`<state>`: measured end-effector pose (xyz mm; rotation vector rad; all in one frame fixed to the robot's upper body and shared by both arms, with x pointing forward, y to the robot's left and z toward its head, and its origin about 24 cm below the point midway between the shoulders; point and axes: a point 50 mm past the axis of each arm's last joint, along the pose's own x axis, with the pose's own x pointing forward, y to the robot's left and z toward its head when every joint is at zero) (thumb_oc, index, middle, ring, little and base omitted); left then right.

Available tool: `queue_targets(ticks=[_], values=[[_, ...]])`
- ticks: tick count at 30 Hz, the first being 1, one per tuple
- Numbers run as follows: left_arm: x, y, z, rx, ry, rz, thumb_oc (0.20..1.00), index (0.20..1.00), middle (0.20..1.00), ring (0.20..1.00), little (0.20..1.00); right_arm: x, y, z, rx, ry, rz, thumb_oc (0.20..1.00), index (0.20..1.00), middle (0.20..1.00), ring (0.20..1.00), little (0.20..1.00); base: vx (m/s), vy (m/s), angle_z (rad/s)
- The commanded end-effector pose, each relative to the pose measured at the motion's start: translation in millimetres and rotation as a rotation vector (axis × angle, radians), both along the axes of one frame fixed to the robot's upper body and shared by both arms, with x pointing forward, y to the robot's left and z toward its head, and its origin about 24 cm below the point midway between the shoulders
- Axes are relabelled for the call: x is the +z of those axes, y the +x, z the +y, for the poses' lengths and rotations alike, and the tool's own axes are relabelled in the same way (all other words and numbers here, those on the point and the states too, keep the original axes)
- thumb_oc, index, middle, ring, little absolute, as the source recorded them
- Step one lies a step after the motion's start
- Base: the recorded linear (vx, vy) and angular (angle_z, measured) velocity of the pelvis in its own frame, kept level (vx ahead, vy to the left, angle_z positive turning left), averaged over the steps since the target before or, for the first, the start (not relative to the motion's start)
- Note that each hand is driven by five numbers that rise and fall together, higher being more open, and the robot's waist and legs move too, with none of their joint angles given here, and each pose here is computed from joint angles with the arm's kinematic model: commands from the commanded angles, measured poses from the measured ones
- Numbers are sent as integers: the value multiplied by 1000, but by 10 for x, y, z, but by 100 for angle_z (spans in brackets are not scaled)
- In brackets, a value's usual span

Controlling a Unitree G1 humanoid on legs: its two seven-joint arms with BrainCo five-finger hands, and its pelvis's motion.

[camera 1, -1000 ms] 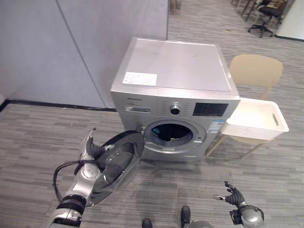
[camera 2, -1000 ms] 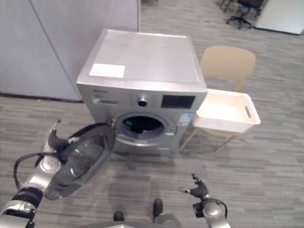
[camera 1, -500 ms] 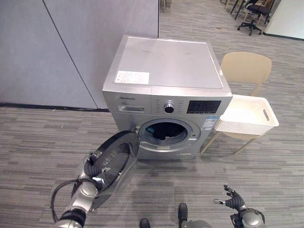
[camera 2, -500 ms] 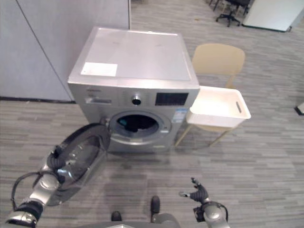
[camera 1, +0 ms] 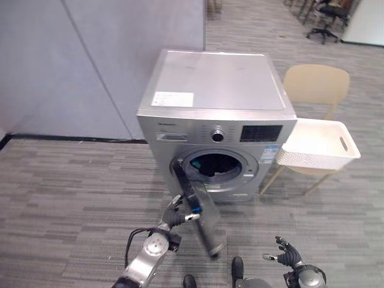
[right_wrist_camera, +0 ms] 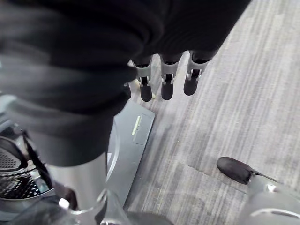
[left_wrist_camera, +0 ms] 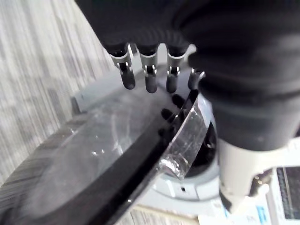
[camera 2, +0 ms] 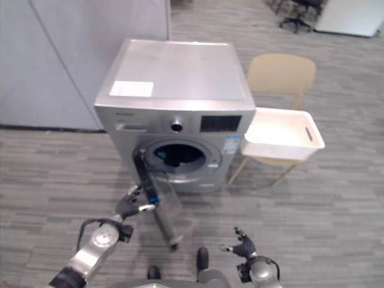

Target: Grab the laundry basket,head to the washer,open it,put in the laundry and shut it.

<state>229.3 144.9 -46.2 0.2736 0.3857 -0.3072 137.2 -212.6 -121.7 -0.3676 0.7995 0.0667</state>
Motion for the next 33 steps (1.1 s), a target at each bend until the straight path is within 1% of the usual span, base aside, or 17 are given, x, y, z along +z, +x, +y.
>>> queue_targets(ticks=[1,4,7,9,10,11,12,16,18,19,23,24,25,27,28,31,33], values=[[545,494,-437,-91,-135,-252,1000,1000,1000,1000,1000,197,301,-146,32,-79,-112,1000,1000,1000,1000,1000,-26,9,-48],[535,700,-346,-44,8,-264,1000,1000,1000,1000,1000,277,407,-191,42,-102,-150,1000,1000,1000,1000,1000,-19,25,-43],[452,882,-62,80,133,-212,1000,1000,1000,1000,1000,357,529,-201,65,-124,-191,1000,1000,1000,1000,1000,-33,12,-86],[555,1063,196,148,237,-221,1000,1000,1000,1000,1000,433,634,-197,73,-125,-233,1000,1000,1000,1000,1000,-34,-10,-73],[557,1065,196,148,237,-222,1000,1000,1000,1000,1000,434,636,-197,73,-125,-233,1000,1000,1000,1000,1000,-33,-17,-55],[670,1159,349,182,282,-245,1000,1000,1000,1000,1000,476,673,-206,72,-124,-258,1000,1000,1000,1000,1000,-32,-68,-55],[962,1317,563,241,313,-323,1000,1000,1000,1000,1000,485,651,-237,50,-115,-272,1000,1000,1000,1000,1000,-32,-68,-38],[1031,1295,452,227,253,-384,1000,1000,1000,1000,1000,418,547,-276,12,-114,-247,1000,1000,1000,1000,1000,1,-56,9],[973,1105,314,191,134,-420,1000,1000,1000,1000,1000,364,459,-309,-25,-113,-221,1000,1000,1000,1000,1000,27,-59,33],[973,1103,316,191,134,-420,1000,1000,1000,1000,1000,363,459,-307,-24,-113,-221,1000,1000,1000,1000,1000,41,-41,30],[561,619,322,211,-7,-304,1000,1000,1000,1000,1000,310,400,-304,-56,-100,-195,1000,1000,1000,1000,1000,43,-38,31],[561,619,324,212,-7,-304,1000,1000,1000,1000,1000,310,400,-302,-56,-99,-195,1000,1000,1000,1000,1000,64,-39,26],[370,394,399,223,-8,-234,1000,1000,1000,1000,1000,284,392,-306,-73,-93,-180,1000,1000,1000,1000,1000,43,-36,23],[176,177,488,252,-5,-147,1000,1000,1000,1000,1000,276,401,-310,-78,-92,-174,1000,1000,1000,1000,1000,37,-29,23],[174,172,490,252,-5,-146,1000,1000,1000,1000,1000,274,399,-308,-78,-92,-174,1000,1000,1000,1000,1000,20,-16,23],[-235,-280,720,321,61,60,1000,1000,1000,1000,1000,249,408,-321,-89,-90,-152,1000,1000,1000,1000,1000,21,-17,24],[-327,-399,760,333,78,111,1000,1000,1000,1000,1000,244,405,-318,-86,-89,-147,1000,1000,1000,1000,1000,13,2,36]])
